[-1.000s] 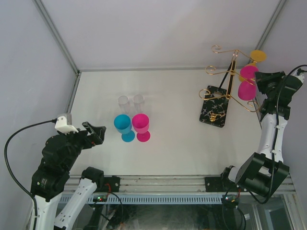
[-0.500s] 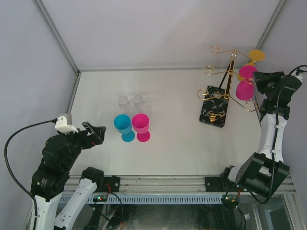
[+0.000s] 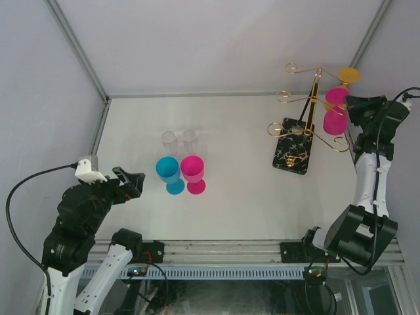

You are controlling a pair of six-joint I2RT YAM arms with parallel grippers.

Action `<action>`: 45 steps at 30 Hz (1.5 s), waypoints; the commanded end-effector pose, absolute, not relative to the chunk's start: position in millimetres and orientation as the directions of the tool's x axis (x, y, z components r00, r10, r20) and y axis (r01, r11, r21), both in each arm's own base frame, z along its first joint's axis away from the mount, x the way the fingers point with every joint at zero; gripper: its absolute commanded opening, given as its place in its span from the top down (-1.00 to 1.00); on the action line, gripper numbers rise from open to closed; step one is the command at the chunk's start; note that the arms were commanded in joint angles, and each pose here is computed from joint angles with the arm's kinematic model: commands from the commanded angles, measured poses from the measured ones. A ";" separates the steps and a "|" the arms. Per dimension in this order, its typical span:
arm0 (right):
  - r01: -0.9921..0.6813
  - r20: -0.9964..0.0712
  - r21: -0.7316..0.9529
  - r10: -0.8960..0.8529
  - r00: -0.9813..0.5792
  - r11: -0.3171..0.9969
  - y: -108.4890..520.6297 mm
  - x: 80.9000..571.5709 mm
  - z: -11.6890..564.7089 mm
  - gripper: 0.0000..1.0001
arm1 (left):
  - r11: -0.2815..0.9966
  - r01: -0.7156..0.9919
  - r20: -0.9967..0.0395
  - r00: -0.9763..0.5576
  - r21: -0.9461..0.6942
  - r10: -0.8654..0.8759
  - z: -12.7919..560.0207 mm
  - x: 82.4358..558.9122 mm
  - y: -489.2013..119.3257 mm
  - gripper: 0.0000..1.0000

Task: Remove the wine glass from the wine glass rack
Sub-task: Pick up the wine glass from the wine rack, then place the wine glass at the center of the board.

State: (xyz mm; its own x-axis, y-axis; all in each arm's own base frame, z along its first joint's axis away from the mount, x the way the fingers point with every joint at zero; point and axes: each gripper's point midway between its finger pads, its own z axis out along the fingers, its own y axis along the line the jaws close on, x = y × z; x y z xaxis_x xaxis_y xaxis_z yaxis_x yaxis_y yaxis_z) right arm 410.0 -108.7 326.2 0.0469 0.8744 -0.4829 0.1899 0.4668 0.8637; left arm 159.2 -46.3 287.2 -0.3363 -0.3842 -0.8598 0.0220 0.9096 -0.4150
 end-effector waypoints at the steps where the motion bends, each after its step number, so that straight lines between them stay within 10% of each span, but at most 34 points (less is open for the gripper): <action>1: 0.090 -0.509 0.861 0.848 0.149 0.501 -116.1 416.3 374.8 1.00 | 0.895 0.036 -0.867 -0.271 -0.444 -0.419 312.4 157.8 -44.1 -0.99; 17: 0.180 -0.598 0.801 0.754 0.271 0.571 -149.6 410.0 391.0 1.00 | 0.899 0.030 -0.869 -0.272 -0.437 -0.414 311.2 156.0 -42.3 -0.99; 30: 0.442 -0.802 0.595 0.531 0.274 0.671 -149.5 313.9 404.4 1.00 | 0.889 0.057 -0.862 -0.279 -0.455 -0.423 315.4 151.1 -46.9 -0.99; 45: 0.340 -0.756 0.649 0.627 0.189 0.681 -57.2 203.2 385.8 1.00 | 0.860 0.126 -0.839 -0.328 -0.494 -0.434 320.2 144.3 -63.2 -0.99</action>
State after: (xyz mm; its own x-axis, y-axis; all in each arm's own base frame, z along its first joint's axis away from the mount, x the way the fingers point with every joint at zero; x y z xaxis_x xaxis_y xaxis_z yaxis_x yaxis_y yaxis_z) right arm 214.8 -79.9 398.0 0.2461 0.5701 -0.7838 0.3788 0.6878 0.6192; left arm 150.7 -57.2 291.1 -0.3669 -0.4095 -0.8353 0.0642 0.8846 -0.4618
